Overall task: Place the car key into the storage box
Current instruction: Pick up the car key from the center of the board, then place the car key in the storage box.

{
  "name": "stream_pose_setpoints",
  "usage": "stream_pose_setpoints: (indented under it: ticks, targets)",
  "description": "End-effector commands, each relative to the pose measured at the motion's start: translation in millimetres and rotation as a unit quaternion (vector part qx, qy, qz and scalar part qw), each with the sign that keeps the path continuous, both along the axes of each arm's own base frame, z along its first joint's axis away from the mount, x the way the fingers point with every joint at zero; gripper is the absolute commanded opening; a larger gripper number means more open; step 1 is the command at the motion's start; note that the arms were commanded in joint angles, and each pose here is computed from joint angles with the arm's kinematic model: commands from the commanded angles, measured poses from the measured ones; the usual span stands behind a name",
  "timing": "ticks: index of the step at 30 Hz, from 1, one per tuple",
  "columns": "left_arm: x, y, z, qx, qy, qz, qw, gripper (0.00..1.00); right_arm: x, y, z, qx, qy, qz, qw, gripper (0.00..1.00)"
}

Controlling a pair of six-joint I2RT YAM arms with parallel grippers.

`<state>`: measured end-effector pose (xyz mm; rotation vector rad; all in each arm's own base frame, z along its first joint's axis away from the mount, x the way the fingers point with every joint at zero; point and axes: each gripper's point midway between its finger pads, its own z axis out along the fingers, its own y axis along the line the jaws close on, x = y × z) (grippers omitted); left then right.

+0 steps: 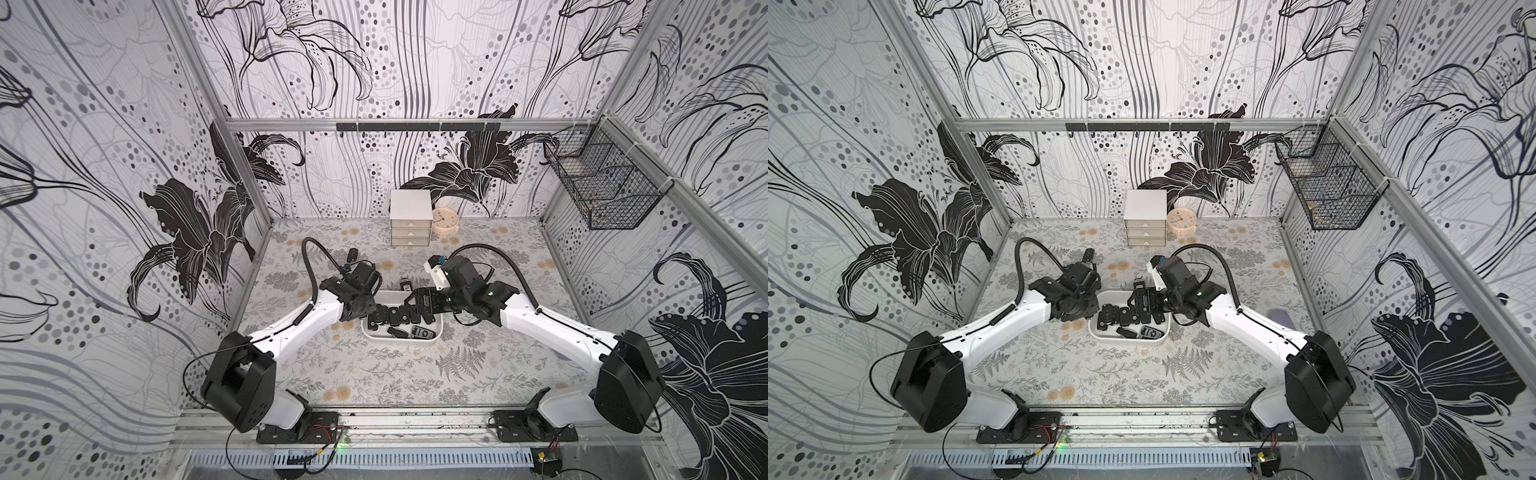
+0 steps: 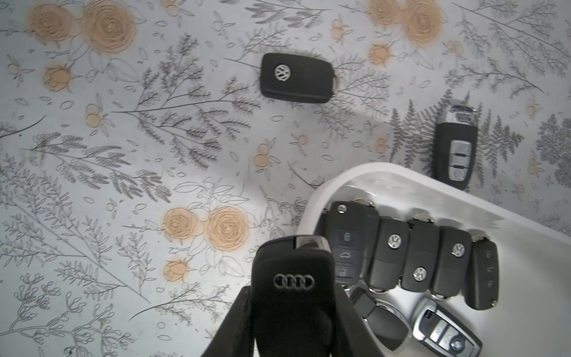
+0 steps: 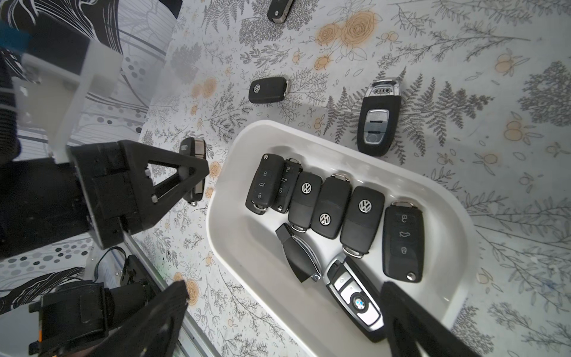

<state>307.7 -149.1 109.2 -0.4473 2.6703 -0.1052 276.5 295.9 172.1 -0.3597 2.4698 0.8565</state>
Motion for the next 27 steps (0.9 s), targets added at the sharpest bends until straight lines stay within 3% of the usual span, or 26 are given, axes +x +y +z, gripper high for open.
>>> stream_pose_setpoints:
  ticks: [1,12,27]
  targets:
    - [7,-21,-3,0.006,0.007,-0.026,1.0,0.35,-4,-5,5,0.002,-0.012,-0.004,1.0,1.0]
    - [28,-78,-27,0.002,0.033,-0.079,0.996,0.35,-10,-17,3,-0.01,-0.015,-0.016,1.0,1.0]
    - [33,-71,-57,0.042,0.081,-0.078,0.993,0.38,-12,-25,3,-0.023,-0.019,-0.023,0.999,1.0]
